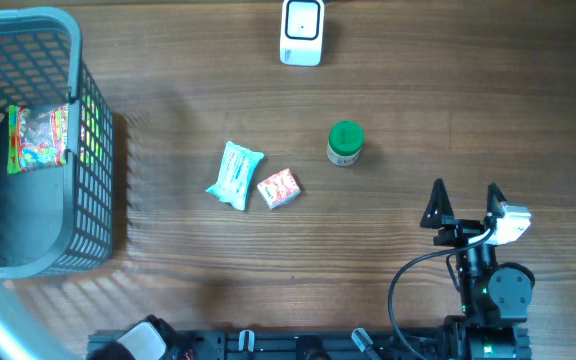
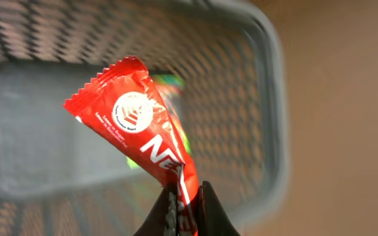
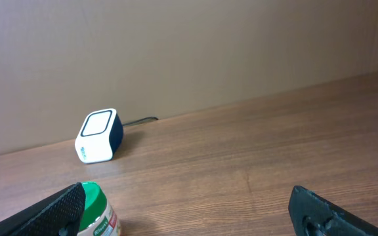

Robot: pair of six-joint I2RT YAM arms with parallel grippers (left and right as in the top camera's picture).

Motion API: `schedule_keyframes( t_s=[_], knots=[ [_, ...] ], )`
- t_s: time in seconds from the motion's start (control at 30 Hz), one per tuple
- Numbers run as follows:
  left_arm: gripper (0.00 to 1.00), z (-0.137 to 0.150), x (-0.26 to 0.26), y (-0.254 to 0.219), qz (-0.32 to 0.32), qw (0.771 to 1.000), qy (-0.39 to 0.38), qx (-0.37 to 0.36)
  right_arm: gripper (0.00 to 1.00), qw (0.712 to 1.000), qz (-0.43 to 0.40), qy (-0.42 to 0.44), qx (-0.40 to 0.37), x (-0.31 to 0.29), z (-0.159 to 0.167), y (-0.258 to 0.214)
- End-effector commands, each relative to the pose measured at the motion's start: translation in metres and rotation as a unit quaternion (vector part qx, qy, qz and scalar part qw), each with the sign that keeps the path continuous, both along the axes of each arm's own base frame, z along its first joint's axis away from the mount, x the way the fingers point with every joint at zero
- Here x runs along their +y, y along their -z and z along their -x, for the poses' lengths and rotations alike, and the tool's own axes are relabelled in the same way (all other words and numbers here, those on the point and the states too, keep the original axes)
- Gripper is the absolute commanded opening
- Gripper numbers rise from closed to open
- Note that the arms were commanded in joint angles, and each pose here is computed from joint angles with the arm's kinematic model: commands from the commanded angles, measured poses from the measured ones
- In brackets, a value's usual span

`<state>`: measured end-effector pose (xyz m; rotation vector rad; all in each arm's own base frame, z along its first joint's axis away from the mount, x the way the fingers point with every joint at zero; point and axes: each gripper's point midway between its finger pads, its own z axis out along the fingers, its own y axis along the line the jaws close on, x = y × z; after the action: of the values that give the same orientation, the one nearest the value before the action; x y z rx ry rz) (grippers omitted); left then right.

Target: Scan the item barcode

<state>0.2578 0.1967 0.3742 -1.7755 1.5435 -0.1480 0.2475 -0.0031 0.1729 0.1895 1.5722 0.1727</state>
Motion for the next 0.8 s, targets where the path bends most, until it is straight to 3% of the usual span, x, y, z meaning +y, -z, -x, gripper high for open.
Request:
schedule_keyframes(
  t_s=[0.0, 0.07, 0.17, 0.3, 0.4, 0.5, 0.63, 0.77],
  knots=[
    [0.04, -0.035, -0.087, -0.006, 0.024, 0.984, 0.173, -0.021, 1.0, 1.0, -0.004, 0.003, -0.004, 0.0, 0.0, -0.001],
    [0.04, -0.056, -0.151, 0.003, 0.006, 0.954, 0.3, 0.003, 1.0, 1.0, -0.004, 0.003, -0.004, 0.0, 0.0, -0.002],
    [0.04, -0.074, -0.223, 0.029, -0.023, 0.904, 0.423, 0.057, 1.0, 1.0, -0.004, 0.003, -0.004, 0.0, 0.0, -0.001],
    [0.04, -0.088, -0.301, 0.079, -0.064, 0.836, 0.53, 0.132, 1.0, 1.0, -0.004, 0.003, -0.004, 0.0, 0.0, -0.001],
    [0.04, -0.094, -0.369, 0.14, -0.084, 0.763, 0.613, 0.19, 1.0, 1.0, -0.004, 0.003, -0.004, 0.0, 0.0, -0.001],
    [0.04, -0.092, -0.41, 0.201, -0.077, 0.721, 0.647, 0.238, 1.0, 1.0, -0.004, 0.003, -0.004, 0.0, 0.0, -0.001],
    [0.04, -0.085, -0.443, 0.254, -0.063, 0.688, 0.673, 0.266, 1.0, 1.0, -0.004, 0.003, -0.004, 0.0, 0.0, -0.001],
    [0.04, -0.085, -0.449, 0.277, -0.058, 0.687, 0.667, 0.283, 1.0, 1.0, -0.004, 0.003, -0.004, 0.0, 0.0, -0.001]
  ],
)
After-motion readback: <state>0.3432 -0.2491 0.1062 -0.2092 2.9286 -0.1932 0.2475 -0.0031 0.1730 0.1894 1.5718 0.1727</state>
